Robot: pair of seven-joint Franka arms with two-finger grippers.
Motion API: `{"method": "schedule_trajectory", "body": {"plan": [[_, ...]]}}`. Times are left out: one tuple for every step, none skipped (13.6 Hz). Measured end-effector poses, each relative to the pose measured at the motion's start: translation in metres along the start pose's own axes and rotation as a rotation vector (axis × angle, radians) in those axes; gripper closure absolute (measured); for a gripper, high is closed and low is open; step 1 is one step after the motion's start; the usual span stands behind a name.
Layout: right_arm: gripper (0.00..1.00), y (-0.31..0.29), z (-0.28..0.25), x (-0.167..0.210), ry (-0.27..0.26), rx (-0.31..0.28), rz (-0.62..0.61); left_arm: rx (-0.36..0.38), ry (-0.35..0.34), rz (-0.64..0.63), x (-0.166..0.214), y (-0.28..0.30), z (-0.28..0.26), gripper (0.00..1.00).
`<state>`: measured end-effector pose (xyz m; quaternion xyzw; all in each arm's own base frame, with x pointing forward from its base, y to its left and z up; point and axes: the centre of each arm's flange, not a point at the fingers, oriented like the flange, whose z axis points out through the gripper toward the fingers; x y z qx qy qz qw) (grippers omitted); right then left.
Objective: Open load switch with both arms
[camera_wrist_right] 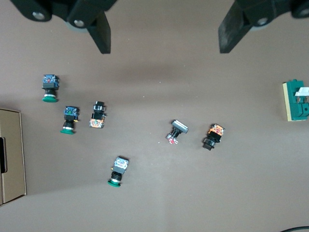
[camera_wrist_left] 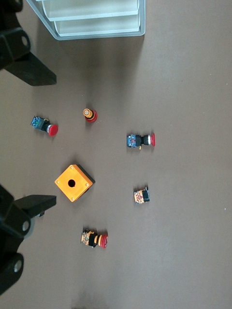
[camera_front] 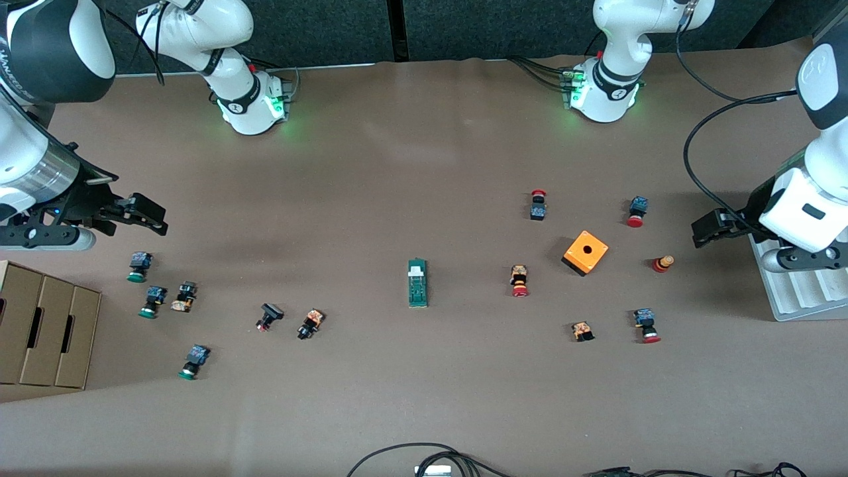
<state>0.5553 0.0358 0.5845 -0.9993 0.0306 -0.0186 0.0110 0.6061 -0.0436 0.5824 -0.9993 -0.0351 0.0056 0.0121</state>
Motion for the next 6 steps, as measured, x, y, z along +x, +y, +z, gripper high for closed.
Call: {"method": "schedule_trajectory", "body": {"plan": [[0.00, 0.000, 0.000, 0.000, 0.000, 0.000, 0.000, 0.000, -0.001, -0.013, 0.001, -0.008, 0.000, 0.00], [0.00, 0.000, 0.000, 0.000, 0.000, 0.000, 0.000, 0.000, -0.002, -0.027, 0.002, -0.016, 0.001, 0.00], [0.00, 0.000, 0.000, 0.000, 0.000, 0.000, 0.000, -0.001, -0.003, -0.037, 0.003, -0.023, 0.001, 0.00], [0.00, 0.000, 0.000, 0.000, 0.000, 0.000, 0.000, -0.001, -0.004, -0.042, 0.003, -0.026, 0.002, 0.00], [0.00, 0.000, 0.000, 0.000, 0.000, 0.000, 0.000, 0.000, -0.007, -0.042, 0.003, -0.027, 0.003, 0.00], [0.00, 0.000, 0.000, 0.000, 0.000, 0.000, 0.000, 0.001, -0.015, -0.040, 0.000, -0.025, 0.005, 0.00]]}}
